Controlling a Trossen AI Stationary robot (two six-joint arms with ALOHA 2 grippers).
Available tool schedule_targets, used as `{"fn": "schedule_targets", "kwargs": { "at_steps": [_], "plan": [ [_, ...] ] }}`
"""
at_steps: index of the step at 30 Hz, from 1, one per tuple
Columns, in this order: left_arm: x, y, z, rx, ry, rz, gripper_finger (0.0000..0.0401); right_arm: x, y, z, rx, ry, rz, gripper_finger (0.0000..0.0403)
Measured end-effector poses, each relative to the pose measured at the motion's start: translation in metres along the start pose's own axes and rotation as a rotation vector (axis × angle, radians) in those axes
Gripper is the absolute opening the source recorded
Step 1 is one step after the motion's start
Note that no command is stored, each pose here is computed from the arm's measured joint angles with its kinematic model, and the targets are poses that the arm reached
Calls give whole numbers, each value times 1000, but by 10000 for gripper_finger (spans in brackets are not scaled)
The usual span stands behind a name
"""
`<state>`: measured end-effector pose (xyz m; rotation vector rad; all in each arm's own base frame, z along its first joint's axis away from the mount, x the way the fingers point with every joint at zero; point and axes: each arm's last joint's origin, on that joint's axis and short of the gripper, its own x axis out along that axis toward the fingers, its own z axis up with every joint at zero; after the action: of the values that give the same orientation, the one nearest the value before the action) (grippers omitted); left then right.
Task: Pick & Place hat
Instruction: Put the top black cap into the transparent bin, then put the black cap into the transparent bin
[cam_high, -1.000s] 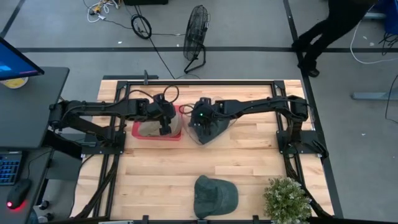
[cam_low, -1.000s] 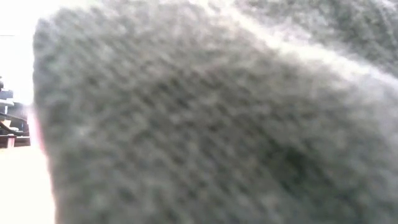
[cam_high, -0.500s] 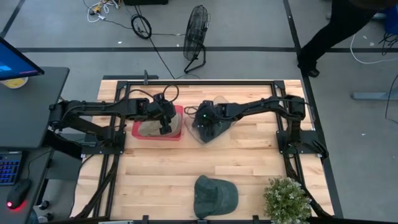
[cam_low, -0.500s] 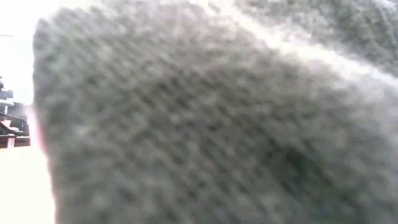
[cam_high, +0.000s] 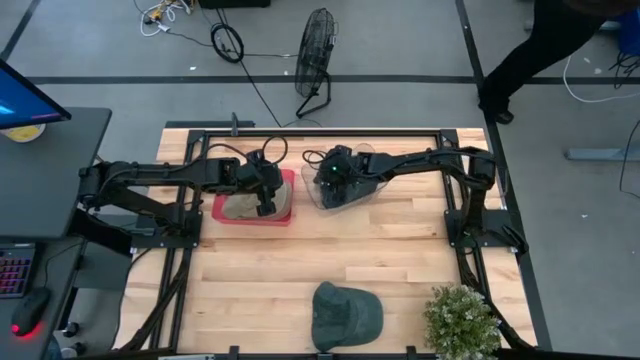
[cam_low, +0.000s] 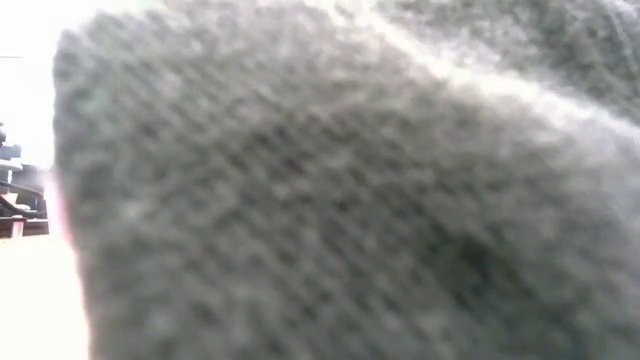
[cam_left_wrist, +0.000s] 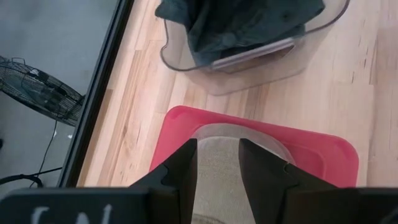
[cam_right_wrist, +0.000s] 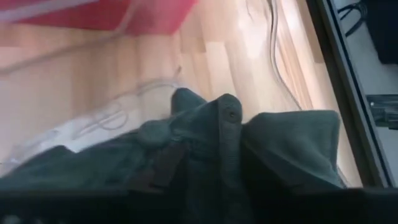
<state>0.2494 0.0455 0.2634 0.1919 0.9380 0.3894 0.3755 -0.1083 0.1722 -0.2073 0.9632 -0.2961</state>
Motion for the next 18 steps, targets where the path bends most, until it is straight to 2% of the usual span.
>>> {"fn": "schedule_targets", "kwargs": {
  "at_steps": [5,10,14,18],
  "plan": [
    [0,0,0,-10,0,0,122,-28,11,10,-32,-36,18,203],
    [0,0,0,-52,0,-4,122,-79,31,25,-31,-128,65,224],
    [0,0,0,-50,3,-5,122,-124,59,25,-15,-153,198,221],
    [0,0,0,-51,2,-5,122,-154,99,24,49,-160,406,213]
  ]
}}
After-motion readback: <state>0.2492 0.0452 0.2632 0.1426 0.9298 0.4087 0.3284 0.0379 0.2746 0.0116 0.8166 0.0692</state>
